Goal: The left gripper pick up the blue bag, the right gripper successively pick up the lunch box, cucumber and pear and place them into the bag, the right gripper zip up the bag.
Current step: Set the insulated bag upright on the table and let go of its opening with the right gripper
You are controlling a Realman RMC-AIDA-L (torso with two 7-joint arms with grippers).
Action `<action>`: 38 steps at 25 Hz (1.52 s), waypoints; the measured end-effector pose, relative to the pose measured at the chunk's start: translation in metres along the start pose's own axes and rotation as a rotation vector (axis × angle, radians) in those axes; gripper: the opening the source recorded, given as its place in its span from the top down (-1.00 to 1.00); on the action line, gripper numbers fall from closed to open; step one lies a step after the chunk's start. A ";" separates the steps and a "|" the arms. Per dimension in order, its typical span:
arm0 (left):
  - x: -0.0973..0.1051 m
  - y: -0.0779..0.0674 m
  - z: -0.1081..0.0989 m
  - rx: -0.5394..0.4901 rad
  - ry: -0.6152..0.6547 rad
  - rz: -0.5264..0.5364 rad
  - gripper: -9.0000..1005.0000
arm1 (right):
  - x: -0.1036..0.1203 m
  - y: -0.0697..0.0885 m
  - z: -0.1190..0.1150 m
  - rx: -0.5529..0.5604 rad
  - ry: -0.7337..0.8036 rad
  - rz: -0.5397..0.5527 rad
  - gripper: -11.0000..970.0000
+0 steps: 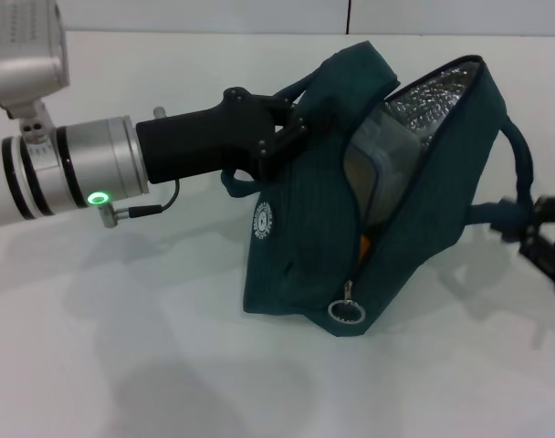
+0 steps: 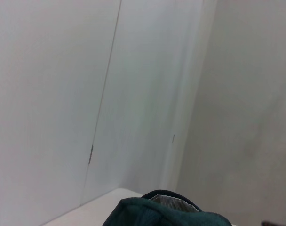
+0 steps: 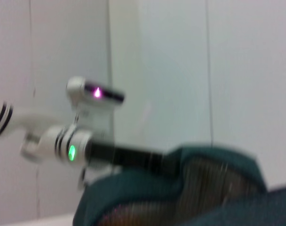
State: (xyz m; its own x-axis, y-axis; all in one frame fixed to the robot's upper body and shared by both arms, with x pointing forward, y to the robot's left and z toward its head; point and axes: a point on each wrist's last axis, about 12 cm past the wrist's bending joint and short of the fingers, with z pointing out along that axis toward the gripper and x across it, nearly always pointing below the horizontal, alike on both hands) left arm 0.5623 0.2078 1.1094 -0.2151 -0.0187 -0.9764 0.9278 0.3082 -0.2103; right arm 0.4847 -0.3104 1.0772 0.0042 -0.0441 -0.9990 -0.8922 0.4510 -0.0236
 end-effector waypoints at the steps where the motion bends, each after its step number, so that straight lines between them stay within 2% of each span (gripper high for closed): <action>1: 0.002 0.000 0.000 -0.003 -0.006 0.007 0.89 | -0.001 0.001 -0.002 0.013 -0.033 -0.010 0.76; 4: 0.010 -0.004 -0.002 -0.005 -0.022 0.031 0.89 | -0.007 0.000 -0.005 0.063 -0.130 -0.036 0.84; 7: 0.022 -0.013 -0.004 0.017 -0.043 0.080 0.89 | -0.015 -0.006 -0.005 0.089 -0.184 -0.048 0.84; 8: 0.029 -0.020 -0.005 0.045 -0.059 0.114 0.89 | -0.019 -0.009 -0.003 0.088 -0.198 -0.051 0.84; 14: 0.045 -0.032 -0.007 0.049 -0.096 0.170 0.89 | -0.031 -0.019 0.009 0.043 -0.220 -0.032 0.84; 23: 0.060 -0.038 -0.015 -0.080 -0.184 0.233 0.89 | -0.022 -0.018 0.015 0.047 -0.165 -0.003 0.82; 33: 0.062 -0.040 -0.013 -0.091 -0.190 0.269 0.89 | -0.017 -0.015 0.014 0.046 -0.147 0.055 0.72; 38: 0.062 -0.040 -0.013 -0.091 -0.190 0.269 0.89 | -0.013 -0.015 0.005 0.030 -0.095 0.084 0.66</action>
State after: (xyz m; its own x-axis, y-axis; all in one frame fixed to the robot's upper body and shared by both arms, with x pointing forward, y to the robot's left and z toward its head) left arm 0.5080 0.2072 1.0577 0.1026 -0.0994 -0.9897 0.9106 0.4098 0.0533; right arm 0.5000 -0.3117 1.0905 -0.0259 0.0794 -0.9965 -0.8773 0.4761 0.0607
